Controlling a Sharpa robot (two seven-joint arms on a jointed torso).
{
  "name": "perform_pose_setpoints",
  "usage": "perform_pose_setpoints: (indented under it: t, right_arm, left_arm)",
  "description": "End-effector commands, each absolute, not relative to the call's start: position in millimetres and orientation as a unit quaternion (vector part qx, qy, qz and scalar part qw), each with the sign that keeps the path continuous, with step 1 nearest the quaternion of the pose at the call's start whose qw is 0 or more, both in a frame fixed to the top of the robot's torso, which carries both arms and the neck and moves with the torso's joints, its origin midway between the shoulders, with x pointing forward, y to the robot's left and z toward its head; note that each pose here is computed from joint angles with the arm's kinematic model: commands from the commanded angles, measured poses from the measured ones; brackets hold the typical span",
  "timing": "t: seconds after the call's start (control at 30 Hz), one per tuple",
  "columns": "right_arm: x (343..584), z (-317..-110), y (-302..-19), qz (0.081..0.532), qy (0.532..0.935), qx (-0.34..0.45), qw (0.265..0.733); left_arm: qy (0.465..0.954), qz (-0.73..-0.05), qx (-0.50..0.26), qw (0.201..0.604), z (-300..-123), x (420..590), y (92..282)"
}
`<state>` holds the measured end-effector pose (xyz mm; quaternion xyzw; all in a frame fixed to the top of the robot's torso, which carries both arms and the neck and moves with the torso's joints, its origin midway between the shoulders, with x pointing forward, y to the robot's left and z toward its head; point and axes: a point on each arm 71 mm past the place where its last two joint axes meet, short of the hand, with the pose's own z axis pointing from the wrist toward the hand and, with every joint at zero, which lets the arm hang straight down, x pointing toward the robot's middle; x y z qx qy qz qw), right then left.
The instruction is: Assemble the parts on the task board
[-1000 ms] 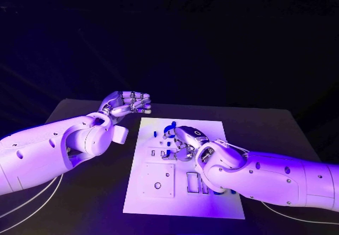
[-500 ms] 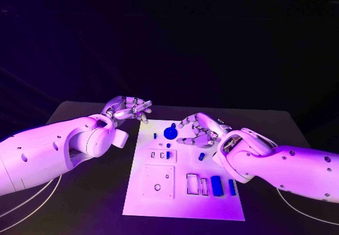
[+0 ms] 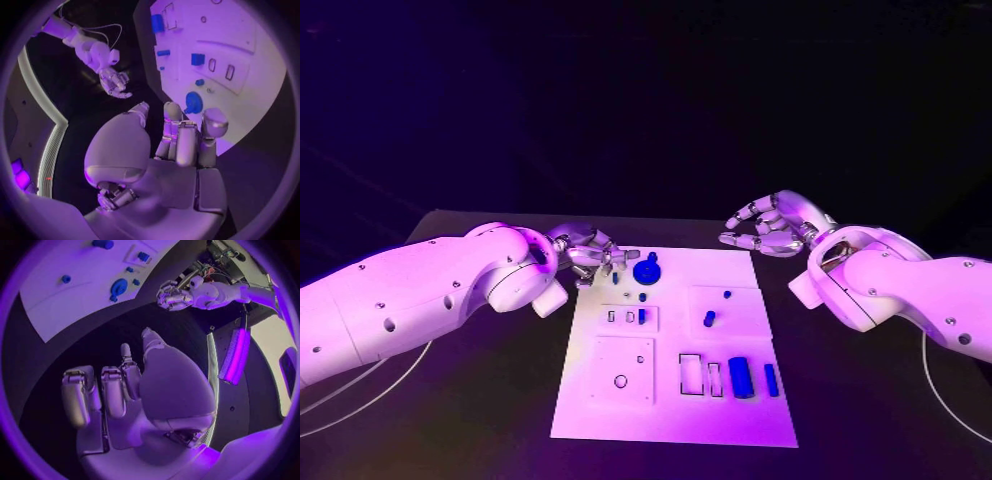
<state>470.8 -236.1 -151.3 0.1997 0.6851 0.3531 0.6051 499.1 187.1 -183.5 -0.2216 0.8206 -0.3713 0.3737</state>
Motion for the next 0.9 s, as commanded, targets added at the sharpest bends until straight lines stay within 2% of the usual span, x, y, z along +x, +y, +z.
perform_pose_setpoints:
  t: [0.03,0.2,0.53,0.9]
  right_arm:
    - [474.6,-152.9,-242.1,0.364,0.690,0.227,0.584]
    - [481.3,-152.1,-252.2,0.353,0.686,0.237,0.590]
    - [485.7,-152.5,-255.7,0.346,0.687,0.240,0.591]
    - [487.7,-153.2,-255.5,0.344,0.689,0.241,0.590]
  left_arm:
    - [0.885,-0.269,-0.141,0.352,-190.5,497.0,184.6]
    - [0.901,-0.236,-0.097,0.352,-189.6,501.0,169.9]
    - [0.908,-0.213,-0.064,0.356,-190.2,508.4,151.1]
    - [0.922,-0.200,-0.034,0.329,-197.9,508.2,137.9]
